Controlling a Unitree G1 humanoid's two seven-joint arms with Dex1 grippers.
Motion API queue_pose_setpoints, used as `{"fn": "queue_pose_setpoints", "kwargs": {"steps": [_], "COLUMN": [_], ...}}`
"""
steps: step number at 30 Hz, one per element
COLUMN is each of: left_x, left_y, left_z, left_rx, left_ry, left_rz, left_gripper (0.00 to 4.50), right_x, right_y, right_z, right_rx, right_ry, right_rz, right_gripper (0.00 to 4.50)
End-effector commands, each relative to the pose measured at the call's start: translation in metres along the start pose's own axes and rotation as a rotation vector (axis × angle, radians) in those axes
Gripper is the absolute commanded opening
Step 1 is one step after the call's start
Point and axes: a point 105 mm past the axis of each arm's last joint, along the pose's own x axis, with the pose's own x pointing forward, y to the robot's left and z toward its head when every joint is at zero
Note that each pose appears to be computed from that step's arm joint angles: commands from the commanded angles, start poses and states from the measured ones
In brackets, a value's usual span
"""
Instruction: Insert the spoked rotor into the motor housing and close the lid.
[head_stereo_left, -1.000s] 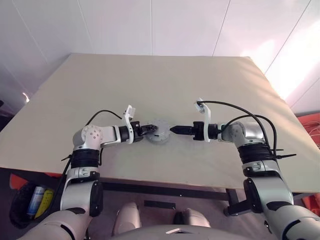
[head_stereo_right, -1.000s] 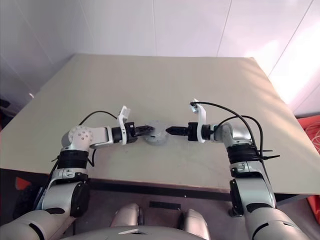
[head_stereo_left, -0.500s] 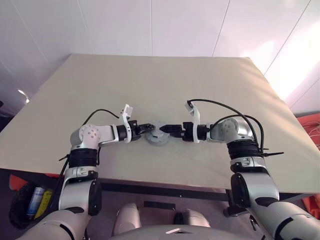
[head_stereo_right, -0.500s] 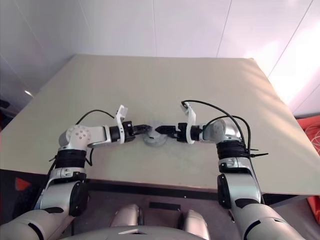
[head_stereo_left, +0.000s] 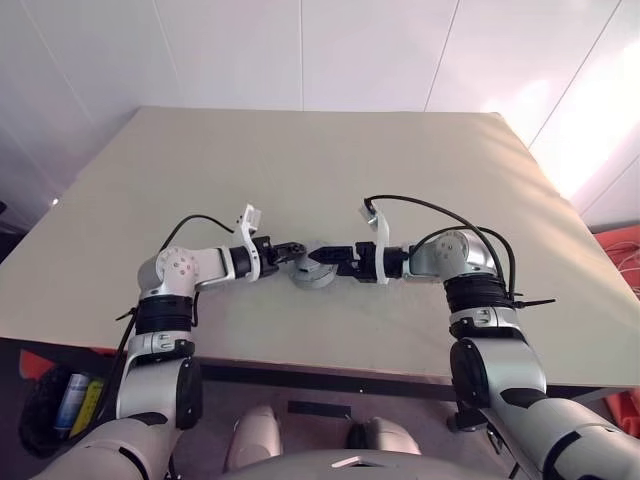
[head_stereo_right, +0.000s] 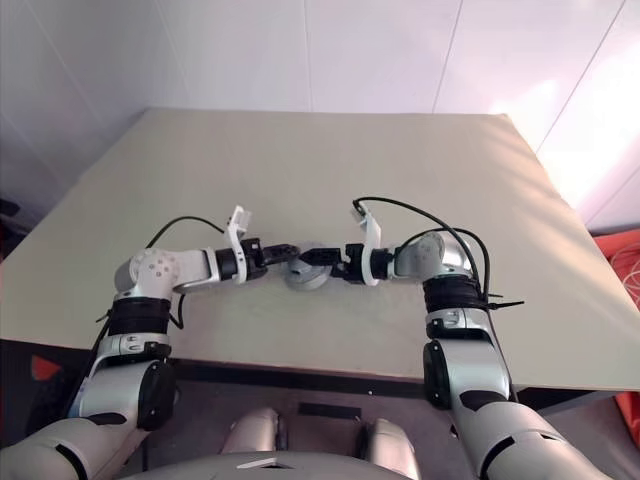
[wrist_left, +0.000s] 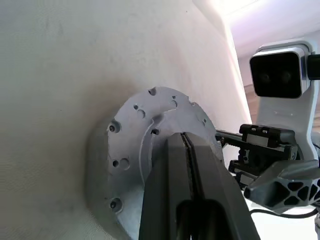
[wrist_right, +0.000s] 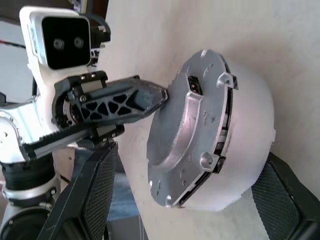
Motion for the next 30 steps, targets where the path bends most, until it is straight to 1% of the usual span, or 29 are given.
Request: {"fn": "queue_pose_setpoints", "kwargs": {"steps": [1,7,12,15,16,18,21,26,30], "left_x": [0.000,0.000,0.000,0.001,0.001,0.001,0.001,0.001,0.000], "left_y": [0.002,0.002,0.002,0.002,0.002,0.002,0.001,0.000,-0.002], "left_z": [0.002,0.004,0.005,0.004,0.004,0.005,0.004,0.005,0.011], "left_rx": [0.011,0.016,0.015,0.014,0.014,0.013,0.009,0.007,0.010], "left_ry": [0.011,0.006,0.002,0.000,-0.001,-0.003,-0.005,-0.012,-0.051], "left_rz": [0.024,0.027,0.027,0.027,0.027,0.025,0.017,0.009,-0.011], "left_gripper": [0.00,0.00,0.00,0.00,0.00,0.00,0.00,0.00,0.00], "right_x": [0.014,0.023,0.024,0.024,0.024,0.024,0.023,0.019,0.018], "right_y": [0.026,0.030,0.030,0.029,0.029,0.029,0.028,0.027,0.025], "right_z": [0.013,0.006,0.007,0.009,0.009,0.010,0.011,0.014,0.018], "right_rx": [-0.055,-0.043,-0.040,-0.038,-0.037,-0.036,-0.031,-0.043,-0.039], "right_ry": [-0.044,-0.038,-0.045,-0.056,-0.059,-0.064,-0.070,-0.079,-0.095], "right_rz": [0.087,0.101,0.101,0.098,0.098,0.097,0.092,0.089,0.076], "right_gripper": [4.47,4.47,4.47,3.92,3.65,2.97,2.23,2.21,2.21]}}
